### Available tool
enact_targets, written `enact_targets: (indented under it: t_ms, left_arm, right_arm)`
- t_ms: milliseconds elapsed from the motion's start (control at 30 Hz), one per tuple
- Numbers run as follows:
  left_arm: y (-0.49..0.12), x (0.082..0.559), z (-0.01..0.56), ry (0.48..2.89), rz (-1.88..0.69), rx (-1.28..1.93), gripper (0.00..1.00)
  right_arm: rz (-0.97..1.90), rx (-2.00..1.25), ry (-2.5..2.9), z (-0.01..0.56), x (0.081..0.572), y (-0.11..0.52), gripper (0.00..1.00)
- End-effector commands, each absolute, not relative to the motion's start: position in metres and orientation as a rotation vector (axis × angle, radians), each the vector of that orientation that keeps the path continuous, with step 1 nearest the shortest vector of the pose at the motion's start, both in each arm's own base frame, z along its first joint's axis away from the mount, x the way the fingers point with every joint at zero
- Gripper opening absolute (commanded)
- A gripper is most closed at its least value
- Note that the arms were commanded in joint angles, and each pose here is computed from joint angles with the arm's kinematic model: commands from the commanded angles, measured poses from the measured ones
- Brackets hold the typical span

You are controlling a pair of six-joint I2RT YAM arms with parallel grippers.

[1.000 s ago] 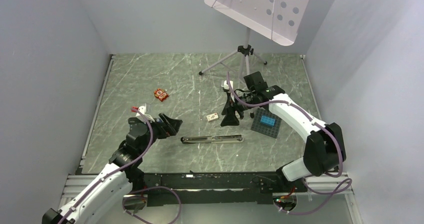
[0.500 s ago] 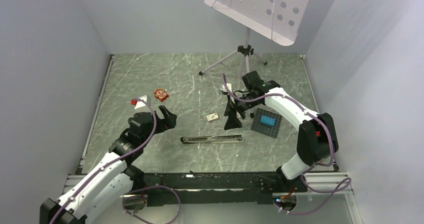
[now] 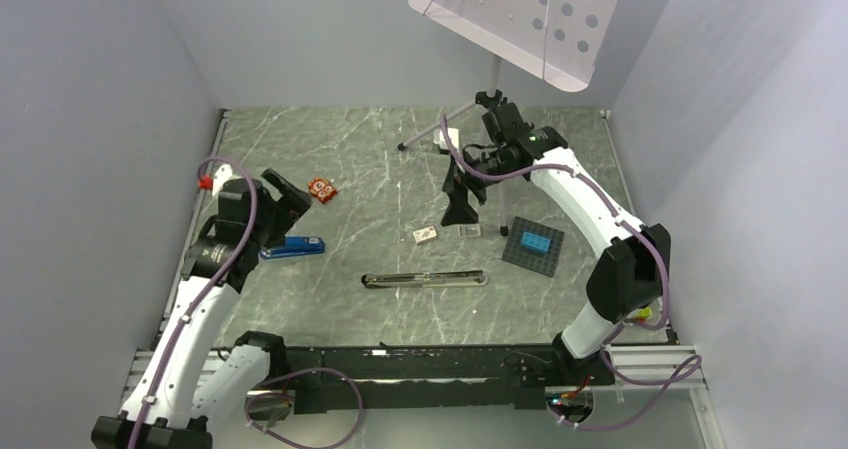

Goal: Load the staples into the stapler
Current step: Open the stapler at the center of the board.

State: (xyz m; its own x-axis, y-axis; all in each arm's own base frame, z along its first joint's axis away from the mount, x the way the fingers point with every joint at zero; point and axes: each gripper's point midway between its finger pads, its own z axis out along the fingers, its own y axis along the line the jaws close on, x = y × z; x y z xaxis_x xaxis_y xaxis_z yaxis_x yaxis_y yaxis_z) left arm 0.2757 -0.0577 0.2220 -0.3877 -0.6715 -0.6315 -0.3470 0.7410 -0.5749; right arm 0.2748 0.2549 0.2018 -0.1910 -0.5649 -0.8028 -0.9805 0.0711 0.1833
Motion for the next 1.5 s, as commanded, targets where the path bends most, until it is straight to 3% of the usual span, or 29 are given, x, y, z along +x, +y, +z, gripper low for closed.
enact_targets:
  t_ms: [0,100,433,767,1033,1267,1467]
  left_arm:
    - [-0.057,0.245,0.182,2.085,-0.493,-1.255,0.99]
    - [-0.048,0.247,0.163,2.053,-0.441,-1.464,0.99]
    - [-0.028,0.271,0.124,2.145,-0.233,-1.609,0.89]
    - [-0.008,0.290,0.085,2.169,-0.138,-1.690,0.68]
    - [0.008,0.293,0.058,2.197,-0.069,-1.726,0.63]
    - [0.011,0.311,0.055,2.211,-0.104,-1.715,0.64]
    - [0.007,0.315,0.050,2.224,-0.142,-1.715,0.42]
  right_arm:
    - [1.063,-1.525,1.812,0.223,0.274,0.266,1.00]
    - [1.098,-1.450,1.833,0.221,0.278,0.271,1.00]
    - [1.141,-1.384,1.899,0.207,0.283,0.277,1.00]
    - [1.197,-1.364,1.939,0.189,0.282,0.280,1.00]
    - [1.214,-1.365,1.968,0.184,0.288,0.282,1.00]
    - [1.246,-1.360,1.976,0.179,0.283,0.282,1.00]
    - [1.235,-1.361,1.982,0.179,0.283,0.281,1.00]
